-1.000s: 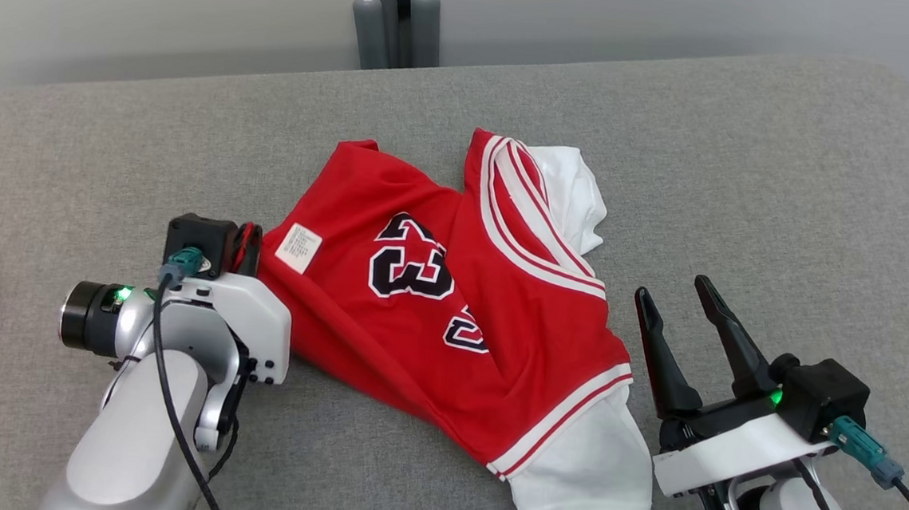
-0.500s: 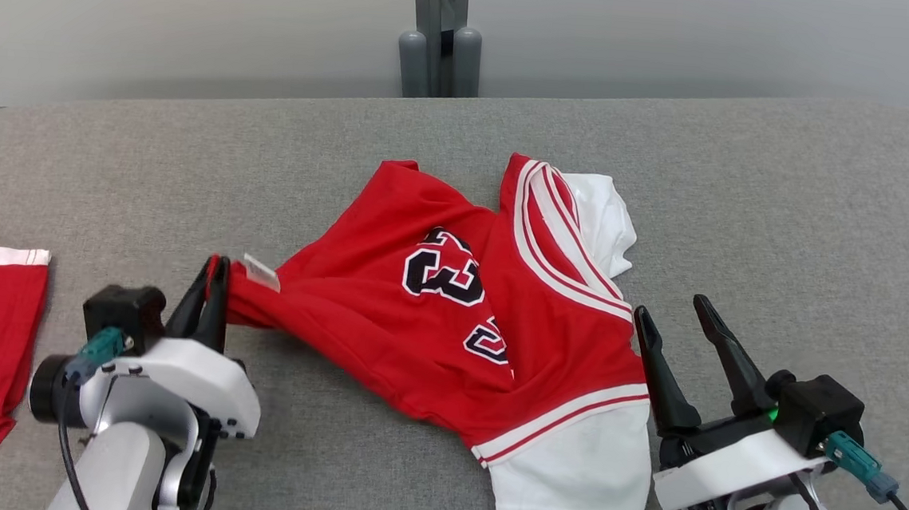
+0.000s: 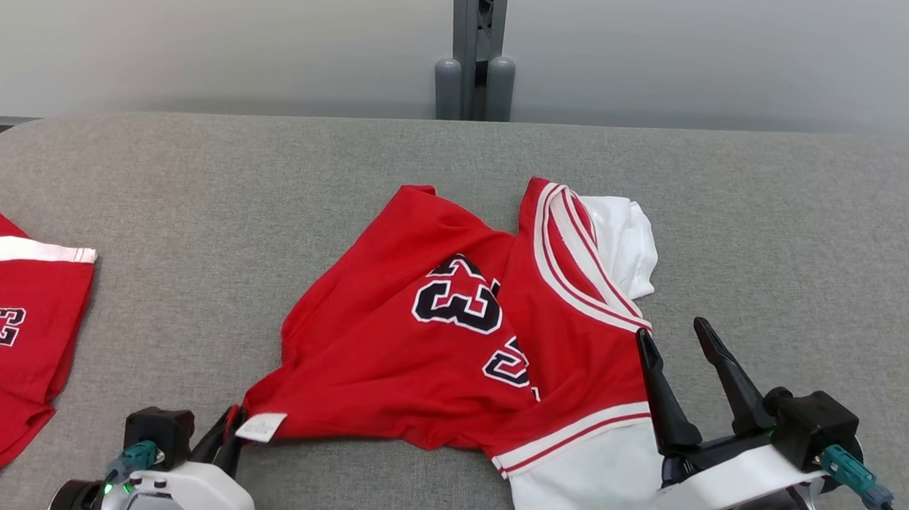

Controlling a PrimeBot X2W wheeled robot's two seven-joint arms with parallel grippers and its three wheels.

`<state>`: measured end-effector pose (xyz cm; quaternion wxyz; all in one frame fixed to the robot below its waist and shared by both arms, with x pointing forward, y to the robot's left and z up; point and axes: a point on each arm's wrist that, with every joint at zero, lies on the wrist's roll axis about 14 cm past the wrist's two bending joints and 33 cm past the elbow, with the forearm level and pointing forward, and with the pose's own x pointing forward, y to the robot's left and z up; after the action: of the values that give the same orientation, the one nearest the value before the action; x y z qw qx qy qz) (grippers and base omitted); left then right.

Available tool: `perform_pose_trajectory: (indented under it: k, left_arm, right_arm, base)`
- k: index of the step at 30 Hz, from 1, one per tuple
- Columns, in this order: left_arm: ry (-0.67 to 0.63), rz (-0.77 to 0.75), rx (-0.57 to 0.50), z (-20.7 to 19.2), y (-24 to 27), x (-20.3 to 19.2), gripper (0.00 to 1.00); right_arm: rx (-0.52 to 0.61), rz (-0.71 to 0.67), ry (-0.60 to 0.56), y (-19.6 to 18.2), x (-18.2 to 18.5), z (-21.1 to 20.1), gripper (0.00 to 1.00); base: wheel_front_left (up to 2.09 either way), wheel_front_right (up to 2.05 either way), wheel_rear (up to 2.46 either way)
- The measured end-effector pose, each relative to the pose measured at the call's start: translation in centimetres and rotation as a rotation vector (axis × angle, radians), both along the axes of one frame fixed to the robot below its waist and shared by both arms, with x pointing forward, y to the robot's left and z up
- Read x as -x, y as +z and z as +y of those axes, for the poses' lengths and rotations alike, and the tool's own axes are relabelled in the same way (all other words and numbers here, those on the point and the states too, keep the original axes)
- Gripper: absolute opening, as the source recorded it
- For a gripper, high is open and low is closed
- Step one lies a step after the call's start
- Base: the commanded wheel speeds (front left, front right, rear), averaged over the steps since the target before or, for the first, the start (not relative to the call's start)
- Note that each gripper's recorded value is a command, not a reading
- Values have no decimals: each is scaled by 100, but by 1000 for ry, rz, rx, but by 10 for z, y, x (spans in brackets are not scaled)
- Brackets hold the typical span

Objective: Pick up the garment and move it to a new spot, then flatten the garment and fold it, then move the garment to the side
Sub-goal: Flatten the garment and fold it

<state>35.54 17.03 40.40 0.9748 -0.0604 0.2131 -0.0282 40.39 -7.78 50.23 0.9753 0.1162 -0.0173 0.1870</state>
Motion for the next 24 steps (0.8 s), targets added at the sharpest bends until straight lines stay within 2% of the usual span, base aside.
perform_pose_trajectory:
  k: [1, 2, 7, 13, 20, 24]
  left_arm:
    - [4, 25, -7, 2, -5, 5, 62]
    - [9, 51, -16, 5, -11, 10, 100]
    - [99, 83, -70, 28, -16, 18, 100]
    - [204, -21, -63, 44, 9, 7, 100]
    - [168, -23, 15, 19, 13, 3, 100]
    - [140, 0, 24, 10, 8, 6, 100]
  right_arm:
    - [0, -1, 3, 0, 0, 1, 100]
    - [1, -2, 5, 1, 0, 2, 100]
    - [2, -8, 16, 3, 3, 6, 100]
    - [6, -10, 20, 4, 7, 6, 100]
    - [9, -7, 20, 3, 9, 6, 100]
    - [10, -3, 13, 2, 10, 3, 100]
  base:
    - [0, 0, 0]
    - [0, 0, 0]
    - [0, 0, 0]
    - [0, 0, 0]
    - [0, 0, 0]
    - [0, 0, 0]
